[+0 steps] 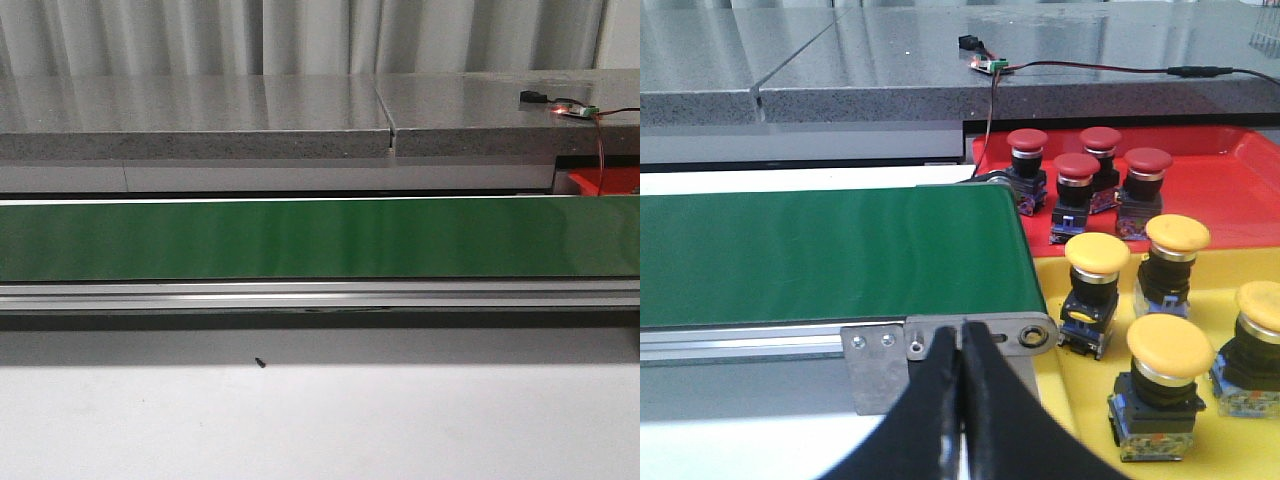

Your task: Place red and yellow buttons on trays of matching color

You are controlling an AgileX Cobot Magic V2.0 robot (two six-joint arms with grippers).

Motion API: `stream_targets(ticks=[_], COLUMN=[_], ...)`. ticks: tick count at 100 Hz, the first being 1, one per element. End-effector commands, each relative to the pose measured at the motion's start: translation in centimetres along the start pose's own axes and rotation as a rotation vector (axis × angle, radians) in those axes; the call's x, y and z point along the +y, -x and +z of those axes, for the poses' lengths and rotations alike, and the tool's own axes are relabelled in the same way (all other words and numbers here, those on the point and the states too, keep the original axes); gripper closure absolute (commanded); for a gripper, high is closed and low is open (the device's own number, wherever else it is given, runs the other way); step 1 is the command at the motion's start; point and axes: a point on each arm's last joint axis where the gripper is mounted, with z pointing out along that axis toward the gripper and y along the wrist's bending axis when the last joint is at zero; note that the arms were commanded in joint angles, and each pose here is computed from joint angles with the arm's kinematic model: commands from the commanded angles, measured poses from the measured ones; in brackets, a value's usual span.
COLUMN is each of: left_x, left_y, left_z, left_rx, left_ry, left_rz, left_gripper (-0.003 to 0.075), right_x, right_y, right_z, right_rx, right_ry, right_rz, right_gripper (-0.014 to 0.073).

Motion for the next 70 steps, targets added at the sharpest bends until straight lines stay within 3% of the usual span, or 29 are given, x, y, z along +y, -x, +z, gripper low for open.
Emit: stream_targets(ticks=[1,70], left_x=[0.01,0.01], left_y=[1.24,1.24], left_z=[-0.31,-0.31], left_rx=[-0.085,-0.085], left_ry=[-0.003,-0.003], left_rz=[-0.005,-0.005], left_gripper=[0.0739,0.0739], right_x=[0.06,0.06], right_y=[1.21,1.39], right_z=[-0.3,-0.32], right_rx=[-0.115,-0.129], right_ry=[0.005,0.006], right_rz=[-0.012,-0.012], right_gripper=[0.0659,0.0662])
